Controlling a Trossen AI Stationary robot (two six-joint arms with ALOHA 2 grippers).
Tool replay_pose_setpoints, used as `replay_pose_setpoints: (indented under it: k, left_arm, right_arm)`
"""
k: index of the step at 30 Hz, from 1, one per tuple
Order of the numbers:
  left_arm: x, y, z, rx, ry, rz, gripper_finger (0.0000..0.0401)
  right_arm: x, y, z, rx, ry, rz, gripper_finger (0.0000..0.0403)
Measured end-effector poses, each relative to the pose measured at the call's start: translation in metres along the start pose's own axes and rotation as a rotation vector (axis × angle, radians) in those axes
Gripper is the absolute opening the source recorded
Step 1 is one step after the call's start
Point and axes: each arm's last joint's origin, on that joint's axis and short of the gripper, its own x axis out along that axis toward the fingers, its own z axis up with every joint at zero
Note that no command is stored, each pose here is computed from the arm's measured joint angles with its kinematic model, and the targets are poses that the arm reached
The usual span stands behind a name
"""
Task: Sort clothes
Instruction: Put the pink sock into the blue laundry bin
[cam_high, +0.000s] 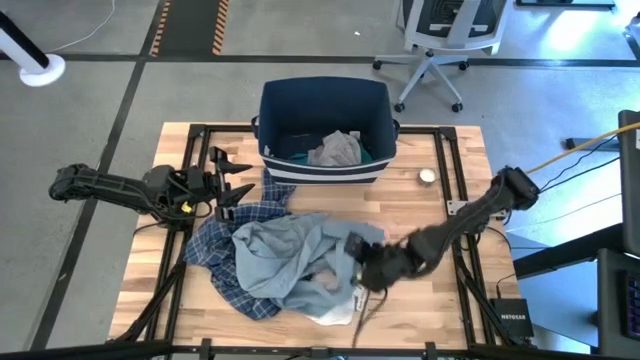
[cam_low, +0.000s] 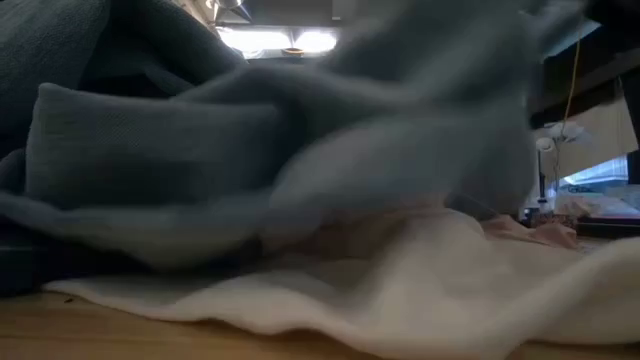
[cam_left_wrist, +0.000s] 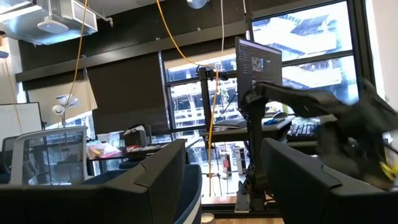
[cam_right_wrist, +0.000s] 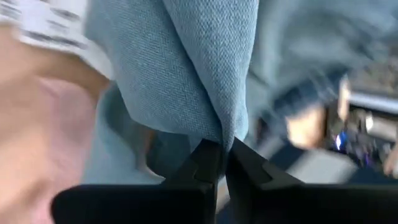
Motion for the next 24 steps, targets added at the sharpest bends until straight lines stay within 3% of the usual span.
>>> replay_pose_setpoints:
  k: [3,7,15,20,24]
  left_arm:
    - [0.000,0.000,0.000,0.000,-0.001,0.000,0.0208]
    - [0.000,0.000,0.000,0.000,0.000,0.000,0.0208]
    - [0.000,0.000,0.000,0.005,0.000,0.000,0.0208]
    - [0.000,0.000,0.000,0.008,0.000,0.000,0.0208]
    - [0.000,0.000,0.000,0.020,0.001,0.000,0.0208]
  right_arm:
    - [-0.020,-0.033,-0.021,0.112,0.016,-0.063,0.0012]
    - [-0.035,-0.071,-0.056,0.286,0.050,-0.176,0.0025]
    - [-0.028,-0.119,-0.123,0.484,0.191,-0.308,0.0012]
    - [-0.021,-0.124,-0.135,0.564,0.131,-0.266,0.0026]
    - [-0.010,-0.118,-0.130,0.655,0.042,-0.136,0.0046]
